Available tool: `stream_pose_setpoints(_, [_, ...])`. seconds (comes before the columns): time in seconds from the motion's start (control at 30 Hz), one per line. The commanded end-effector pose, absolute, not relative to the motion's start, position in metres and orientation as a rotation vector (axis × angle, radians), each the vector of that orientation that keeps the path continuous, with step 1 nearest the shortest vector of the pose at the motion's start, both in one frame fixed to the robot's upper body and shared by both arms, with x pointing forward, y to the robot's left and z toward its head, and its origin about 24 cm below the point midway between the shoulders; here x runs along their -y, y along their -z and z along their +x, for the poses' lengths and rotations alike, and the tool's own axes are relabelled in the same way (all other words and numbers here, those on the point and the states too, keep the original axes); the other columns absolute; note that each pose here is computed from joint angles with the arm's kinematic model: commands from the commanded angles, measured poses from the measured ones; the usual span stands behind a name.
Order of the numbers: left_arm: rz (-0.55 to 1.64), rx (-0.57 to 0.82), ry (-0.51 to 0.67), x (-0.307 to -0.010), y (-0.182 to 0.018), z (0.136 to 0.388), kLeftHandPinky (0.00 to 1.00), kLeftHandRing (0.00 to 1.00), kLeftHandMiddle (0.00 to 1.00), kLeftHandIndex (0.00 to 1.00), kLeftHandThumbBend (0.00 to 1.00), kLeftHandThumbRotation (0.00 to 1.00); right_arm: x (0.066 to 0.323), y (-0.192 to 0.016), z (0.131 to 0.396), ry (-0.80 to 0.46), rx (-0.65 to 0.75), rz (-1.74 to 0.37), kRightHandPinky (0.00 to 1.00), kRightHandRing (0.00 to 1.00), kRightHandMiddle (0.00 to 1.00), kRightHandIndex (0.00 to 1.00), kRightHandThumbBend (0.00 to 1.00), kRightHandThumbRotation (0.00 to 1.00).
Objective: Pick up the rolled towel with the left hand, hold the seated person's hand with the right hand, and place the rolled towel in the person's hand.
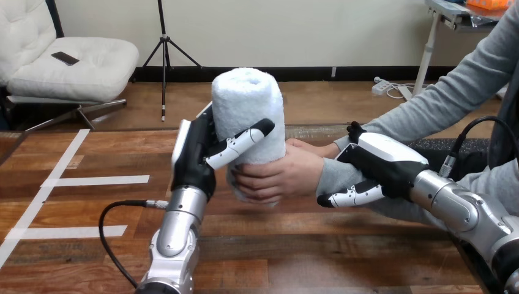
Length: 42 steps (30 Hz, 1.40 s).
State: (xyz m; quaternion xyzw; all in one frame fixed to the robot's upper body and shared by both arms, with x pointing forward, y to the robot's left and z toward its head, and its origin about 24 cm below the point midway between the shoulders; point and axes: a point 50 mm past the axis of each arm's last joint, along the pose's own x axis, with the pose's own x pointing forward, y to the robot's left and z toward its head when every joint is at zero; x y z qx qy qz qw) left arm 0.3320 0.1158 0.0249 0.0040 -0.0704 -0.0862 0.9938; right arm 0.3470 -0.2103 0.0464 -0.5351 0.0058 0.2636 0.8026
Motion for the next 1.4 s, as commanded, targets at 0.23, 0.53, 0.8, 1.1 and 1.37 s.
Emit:
stream_pose_setpoints(0.23, [0.078, 0.238, 0.221, -0.111, -0.048, 0.342, 1.00, 1.00, 0.98, 0.98, 1.00, 0.92, 0.204, -0.094, 0.371, -0.513, 0.093, -1.115, 0.47, 0.50, 0.55, 0.57, 0.95, 0.68])
stream_pose_setpoints(0.53, [0.099, 0.247, 0.212, -0.114, -0.048, 0.341, 1.00, 1.00, 1.00, 0.99, 1.00, 0.95, 0.205, -0.094, 0.370, -0.531, 0.080, -1.108, 0.57, 0.66, 0.71, 0.72, 1.00, 0.76])
stream_pose_setpoints(0.8, [0.099, 0.251, 0.204, -0.119, -0.047, 0.340, 1.00, 1.00, 1.00, 1.00, 1.00, 0.95, 0.207, -0.092, 0.369, -0.528, 0.074, -1.126, 0.66, 0.76, 0.79, 0.80, 1.00, 0.81])
stream_pose_setpoints(1.1, [0.097, 0.267, 0.194, -0.124, -0.049, 0.338, 1.00, 1.00, 1.00, 1.00, 1.00, 0.98, 0.208, -0.090, 0.368, -0.525, 0.065, -1.120, 0.69, 0.81, 0.84, 0.85, 1.00, 0.86])
stream_pose_setpoints(1.37, [0.092, 0.284, 0.188, -0.128, -0.050, 0.335, 1.00, 1.00, 1.00, 1.00, 1.00, 0.99, 0.209, -0.089, 0.368, -0.519, 0.058, -1.109, 0.70, 0.83, 0.86, 0.88, 1.00, 0.89])
